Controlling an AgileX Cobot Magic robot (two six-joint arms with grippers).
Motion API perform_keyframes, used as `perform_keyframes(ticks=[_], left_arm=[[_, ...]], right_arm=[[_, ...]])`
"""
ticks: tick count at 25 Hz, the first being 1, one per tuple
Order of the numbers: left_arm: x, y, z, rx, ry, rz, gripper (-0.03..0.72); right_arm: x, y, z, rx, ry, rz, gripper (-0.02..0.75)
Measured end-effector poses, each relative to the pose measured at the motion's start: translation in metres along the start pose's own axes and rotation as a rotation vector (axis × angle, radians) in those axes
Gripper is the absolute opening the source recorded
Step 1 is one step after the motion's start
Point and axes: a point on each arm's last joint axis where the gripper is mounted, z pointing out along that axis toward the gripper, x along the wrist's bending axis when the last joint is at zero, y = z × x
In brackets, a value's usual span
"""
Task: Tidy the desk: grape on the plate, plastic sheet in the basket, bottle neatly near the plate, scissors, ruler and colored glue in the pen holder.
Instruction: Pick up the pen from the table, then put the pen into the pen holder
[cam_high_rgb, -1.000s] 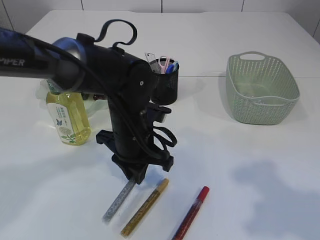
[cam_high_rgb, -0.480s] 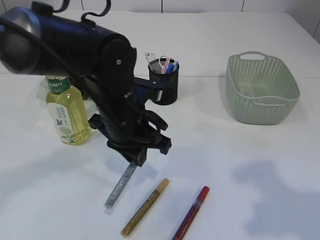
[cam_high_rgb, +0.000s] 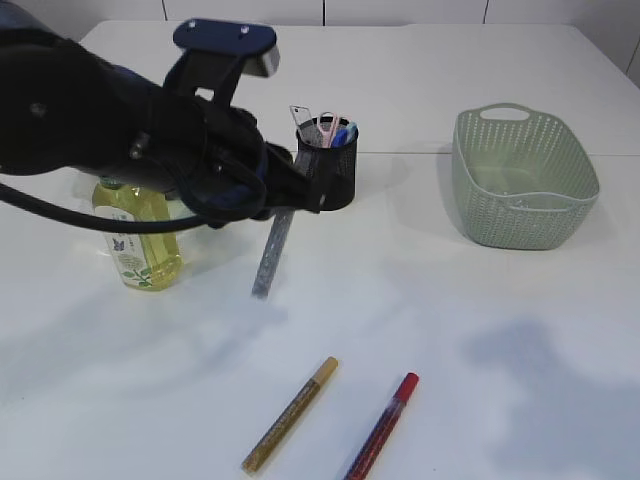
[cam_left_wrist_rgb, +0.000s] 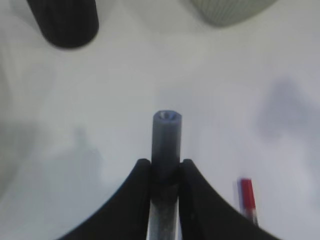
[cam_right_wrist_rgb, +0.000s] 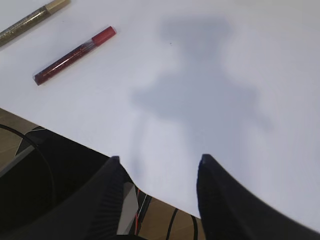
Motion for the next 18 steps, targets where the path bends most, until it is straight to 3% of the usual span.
perform_keyframes(ticks=[6,18], left_arm=[[-0.004,0.027,-0.01,-0.288,-0.063,0.053,0.124],[0.036,0.055,0.014,-0.674,-0.082,0.011,0.124]], right_arm=[[0.0,0.0,0.0,-0.002,0.0,0.0,0.384],[-0.002,0.0,0.0,-0.005,-0.017,-0.006,0.382]])
